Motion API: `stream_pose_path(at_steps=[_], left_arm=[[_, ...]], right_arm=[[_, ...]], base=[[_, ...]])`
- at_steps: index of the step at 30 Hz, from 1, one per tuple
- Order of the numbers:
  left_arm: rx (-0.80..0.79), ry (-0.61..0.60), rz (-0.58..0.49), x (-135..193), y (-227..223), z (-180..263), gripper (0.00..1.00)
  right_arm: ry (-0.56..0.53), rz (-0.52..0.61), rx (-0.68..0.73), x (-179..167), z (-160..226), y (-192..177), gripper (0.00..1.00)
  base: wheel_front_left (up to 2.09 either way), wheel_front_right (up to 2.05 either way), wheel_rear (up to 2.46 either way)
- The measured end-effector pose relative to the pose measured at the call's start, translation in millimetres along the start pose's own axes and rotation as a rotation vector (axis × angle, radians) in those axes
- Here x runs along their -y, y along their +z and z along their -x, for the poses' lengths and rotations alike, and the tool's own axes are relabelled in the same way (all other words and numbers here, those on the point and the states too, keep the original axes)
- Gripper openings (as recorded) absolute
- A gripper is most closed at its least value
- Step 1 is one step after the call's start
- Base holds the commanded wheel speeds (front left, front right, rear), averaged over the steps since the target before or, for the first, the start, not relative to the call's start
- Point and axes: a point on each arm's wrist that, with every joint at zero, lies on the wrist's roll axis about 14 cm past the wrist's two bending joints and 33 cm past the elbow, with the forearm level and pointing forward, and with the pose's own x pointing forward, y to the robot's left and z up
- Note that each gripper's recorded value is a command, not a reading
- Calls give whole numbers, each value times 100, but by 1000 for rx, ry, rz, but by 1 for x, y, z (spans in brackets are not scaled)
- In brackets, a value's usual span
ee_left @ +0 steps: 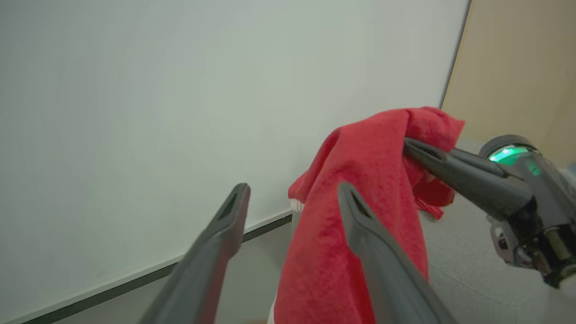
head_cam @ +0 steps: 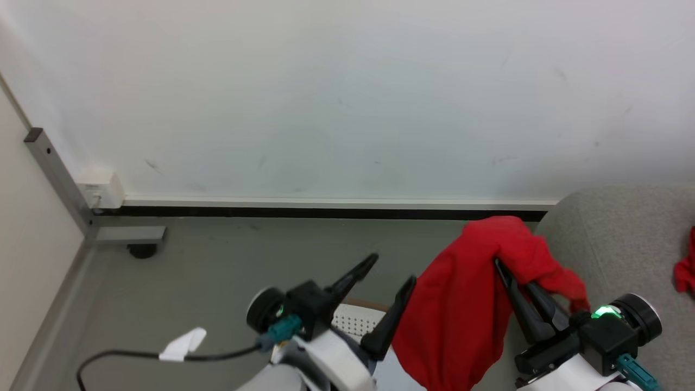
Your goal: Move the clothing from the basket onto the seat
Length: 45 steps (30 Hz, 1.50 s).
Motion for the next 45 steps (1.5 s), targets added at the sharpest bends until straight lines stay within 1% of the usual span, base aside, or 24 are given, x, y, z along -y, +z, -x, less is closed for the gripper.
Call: stream_pose_path(at_steps=[6, 8, 13, 16, 22, 29, 34, 37, 38, 42, 45], left_arm=[[-77, -48, 23, 13, -35, 13, 100], [-77, -72, 21, 18, -36, 13, 100], [-68, -87, 44, 24, -38, 11, 100], [-60, -110, 58, 31, -38, 6, 100], [-64, -191, 92, 56, -45, -2, 100], [-73, -336, 178, 109, -53, -13, 100], [-86, -467, 220, 151, -59, -15, 100], [-92, -534, 249, 170, -62, -17, 100], [-94, -550, 254, 175, -64, -17, 100], [-130, -611, 293, 189, -78, -13, 100], [-158, -629, 312, 190, -92, -11, 100]], right_arm=[[-47, 24, -9, 18, 12, 0, 0], [-65, 27, -13, 23, 15, 0, 0], [-98, 32, -21, 33, 23, -1, 0], [-138, 41, -16, 45, 29, 2, 0], [-231, 57, -32, 70, 52, 2, 0], [-402, 98, -59, 109, 103, 7, 0], [-552, 122, -88, 130, 153, 13, 0], [-647, 125, -97, 142, 181, 17, 0], [-679, 109, -89, 145, 188, 18, 0], [-777, 72, -83, 163, 204, 18, 0], [-821, 60, -64, 185, 202, 21, 0]], base=[[0, 0, 0], [0, 0, 0], [0, 0, 0], [0, 0, 0], [0, 0, 0], [0, 0, 0], [0, 0, 0], [0, 0, 0], [0, 0, 0], [0, 0, 0], [0, 0, 0]])
